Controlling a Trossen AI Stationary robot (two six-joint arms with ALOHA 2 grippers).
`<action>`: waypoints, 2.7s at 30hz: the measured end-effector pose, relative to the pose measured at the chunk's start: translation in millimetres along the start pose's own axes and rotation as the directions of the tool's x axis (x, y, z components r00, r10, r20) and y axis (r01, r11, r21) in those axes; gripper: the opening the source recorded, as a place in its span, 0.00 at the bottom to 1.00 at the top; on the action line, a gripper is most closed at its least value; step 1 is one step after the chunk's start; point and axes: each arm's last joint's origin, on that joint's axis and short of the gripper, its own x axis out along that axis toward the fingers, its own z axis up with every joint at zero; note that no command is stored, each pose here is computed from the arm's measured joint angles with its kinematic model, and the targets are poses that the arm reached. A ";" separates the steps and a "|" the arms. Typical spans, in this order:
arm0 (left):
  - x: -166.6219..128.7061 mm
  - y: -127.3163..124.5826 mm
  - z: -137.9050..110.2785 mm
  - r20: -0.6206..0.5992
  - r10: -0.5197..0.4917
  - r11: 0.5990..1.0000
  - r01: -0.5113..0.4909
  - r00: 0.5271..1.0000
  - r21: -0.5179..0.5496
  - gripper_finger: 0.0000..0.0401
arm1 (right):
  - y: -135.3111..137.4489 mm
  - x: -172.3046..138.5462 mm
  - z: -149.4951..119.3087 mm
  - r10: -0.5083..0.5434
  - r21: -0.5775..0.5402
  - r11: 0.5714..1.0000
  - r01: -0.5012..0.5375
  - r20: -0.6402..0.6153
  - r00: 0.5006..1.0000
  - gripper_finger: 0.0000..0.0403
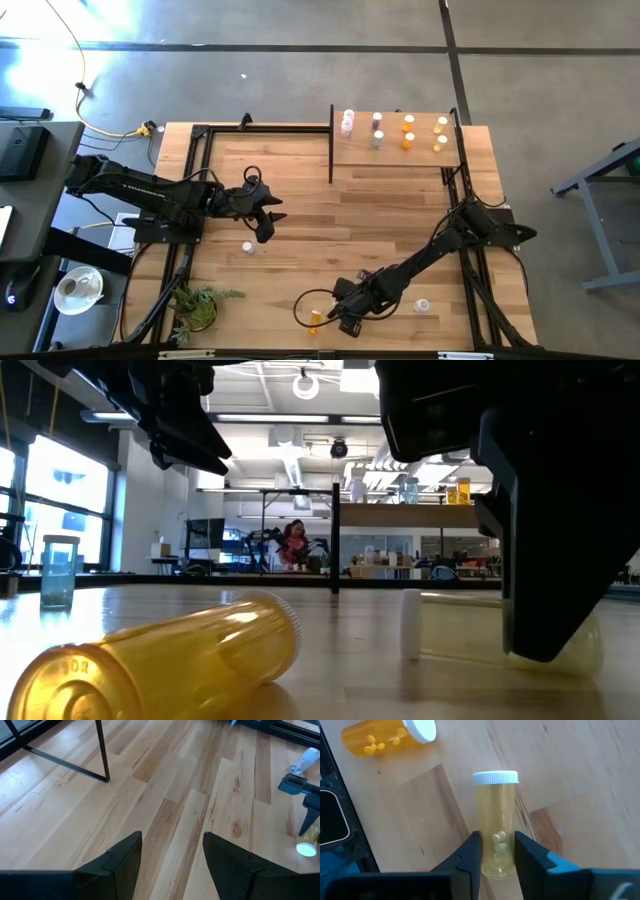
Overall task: Pick and place medicine bottles onto shelf by color
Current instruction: Put the yellow pill bottle on the shelf aligned with the other yellow pill bottles
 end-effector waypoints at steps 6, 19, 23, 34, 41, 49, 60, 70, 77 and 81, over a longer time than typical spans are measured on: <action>0.0 0.0 0.0 0.000 0.000 1.000 0.000 1.000 0.000 0.50 | 1.0 -3.5 1.1 0.013 -0.032 0.999 -0.012 0.018 1.000 0.20; -0.3 -2.5 6.4 0.066 -0.020 0.994 0.013 0.998 0.107 0.50 | 2.7 -86.9 20.3 -0.044 -0.100 0.990 0.095 0.428 0.903 0.22; -1.4 -6.2 15.8 0.159 -0.057 0.987 0.031 0.986 0.159 0.50 | -0.5 -117.3 25.0 -0.076 -0.114 0.979 0.167 0.555 0.828 0.22; 16.6 -26.6 42.0 0.436 -0.235 0.944 0.097 0.869 0.317 0.50 | -23.9 -220.4 36.7 -0.092 -0.145 0.929 0.342 0.803 0.589 0.22; 33.2 -39.6 52.7 0.608 -0.338 0.920 0.116 0.718 0.375 0.50 | -44.7 -263.9 40.4 0.000 -0.238 0.908 0.345 0.823 0.568 0.22; 46.7 -46.3 69.1 0.705 -0.367 0.909 0.074 0.607 0.410 0.50 | -61.6 -280.3 48.7 0.126 -0.384 0.868 0.315 0.783 0.609 0.22; 54.7 -48.1 91.6 0.701 -0.468 0.861 0.099 0.539 0.498 0.50 | -87.7 -283.5 71.9 0.111 -0.409 0.836 0.366 0.779 0.617 0.22; 49.6 -47.6 105.5 0.737 -0.453 0.872 0.079 0.503 0.482 0.50 | -103.3 -287.7 87.4 0.131 -0.408 0.841 0.355 0.789 0.600 0.22; 48.0 -45.6 112.8 0.754 -0.436 0.880 0.057 0.491 0.472 0.49 | -112.1 -290.0 95.0 0.153 -0.421 0.839 0.345 0.790 0.594 0.22; 49.6 -39.5 115.1 0.760 -0.419 0.886 0.039 0.496 0.463 0.43 | -113.7 -290.1 96.0 0.150 -0.428 0.829 0.360 0.790 0.594 0.22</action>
